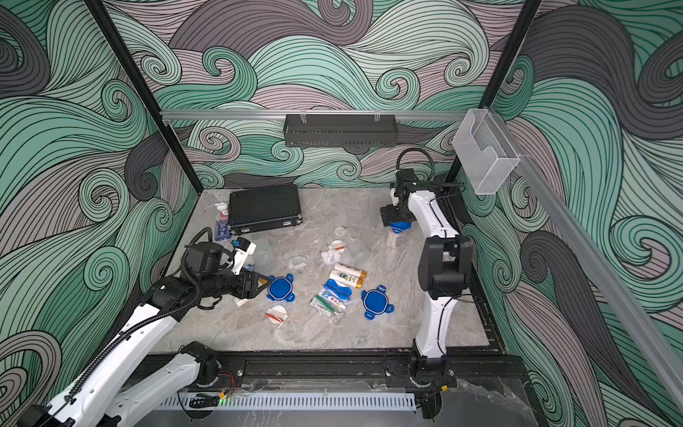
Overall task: Take out toiletry kits
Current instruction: Pick up the container from the center of the board, then adjust the toiletry kits at the center of the board, then place the container at the center of the board.
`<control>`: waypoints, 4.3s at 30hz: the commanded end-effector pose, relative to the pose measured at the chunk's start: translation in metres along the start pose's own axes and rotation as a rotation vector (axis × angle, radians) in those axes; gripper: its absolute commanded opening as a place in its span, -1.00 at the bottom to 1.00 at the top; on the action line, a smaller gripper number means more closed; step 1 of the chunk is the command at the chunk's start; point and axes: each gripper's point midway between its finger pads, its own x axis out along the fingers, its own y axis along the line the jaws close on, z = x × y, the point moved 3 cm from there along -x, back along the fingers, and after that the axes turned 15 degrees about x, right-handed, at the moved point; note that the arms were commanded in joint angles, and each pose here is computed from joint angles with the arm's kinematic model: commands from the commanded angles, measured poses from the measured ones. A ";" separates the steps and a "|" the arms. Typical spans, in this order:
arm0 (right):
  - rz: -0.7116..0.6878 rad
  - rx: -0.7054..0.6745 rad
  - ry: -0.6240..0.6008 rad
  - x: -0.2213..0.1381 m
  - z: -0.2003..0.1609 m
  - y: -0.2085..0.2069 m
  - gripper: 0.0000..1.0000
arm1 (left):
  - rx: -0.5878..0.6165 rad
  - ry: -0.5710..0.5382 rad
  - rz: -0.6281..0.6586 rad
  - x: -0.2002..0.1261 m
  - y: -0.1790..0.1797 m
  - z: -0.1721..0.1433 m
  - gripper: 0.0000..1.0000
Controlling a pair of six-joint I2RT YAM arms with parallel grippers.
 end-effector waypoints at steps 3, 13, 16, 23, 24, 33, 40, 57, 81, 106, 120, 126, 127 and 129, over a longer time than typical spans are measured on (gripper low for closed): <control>-0.055 -0.063 0.081 0.010 -0.016 0.001 0.84 | 0.016 -0.005 -0.009 0.000 -0.002 0.003 0.35; -0.055 -0.026 0.070 -0.003 -0.014 0.000 0.49 | 0.016 -0.005 -0.007 0.000 -0.002 0.002 0.35; -0.053 -0.011 0.045 -0.014 -0.012 0.000 0.39 | 0.016 -0.006 -0.006 0.000 -0.002 0.003 0.35; -0.020 0.021 0.014 -0.035 -0.017 0.002 0.23 | 0.018 -0.007 -0.005 0.000 -0.002 0.003 0.35; -0.021 0.026 0.010 -0.037 -0.017 0.002 0.21 | 0.015 -0.004 -0.005 0.000 -0.001 0.002 0.35; 0.022 0.049 -0.003 -0.062 -0.038 0.008 0.09 | 0.018 -0.002 -0.005 0.001 -0.001 0.002 0.35; 0.036 0.013 0.010 -0.081 -0.084 0.027 0.08 | 0.014 -0.004 -0.013 0.001 -0.002 0.002 0.35; 0.210 -0.241 -0.035 -0.137 -0.211 0.110 0.01 | -0.047 -0.043 -0.035 -0.003 -0.006 0.017 0.35; 0.174 -0.349 -0.011 -0.101 -0.262 0.167 0.05 | -0.137 -0.048 -0.119 0.014 -0.012 0.036 0.35; 0.191 -0.453 -0.030 -0.113 -0.266 0.194 0.03 | -0.125 -0.017 -0.115 0.015 -0.012 0.034 0.35; 0.180 -0.455 -0.034 -0.111 -0.275 0.193 0.04 | -0.126 -0.004 -0.116 0.018 -0.011 0.030 0.35; 0.195 -0.435 -0.053 -0.111 -0.273 0.196 0.29 | -0.129 0.000 -0.120 0.018 -0.012 0.030 0.35; 0.202 -0.436 -0.045 -0.110 -0.275 0.196 0.39 | -0.129 0.003 -0.125 0.019 -0.013 0.029 0.35; 0.231 -0.447 -0.034 -0.110 -0.278 0.199 0.63 | -0.126 0.004 -0.134 0.018 -0.014 0.030 0.35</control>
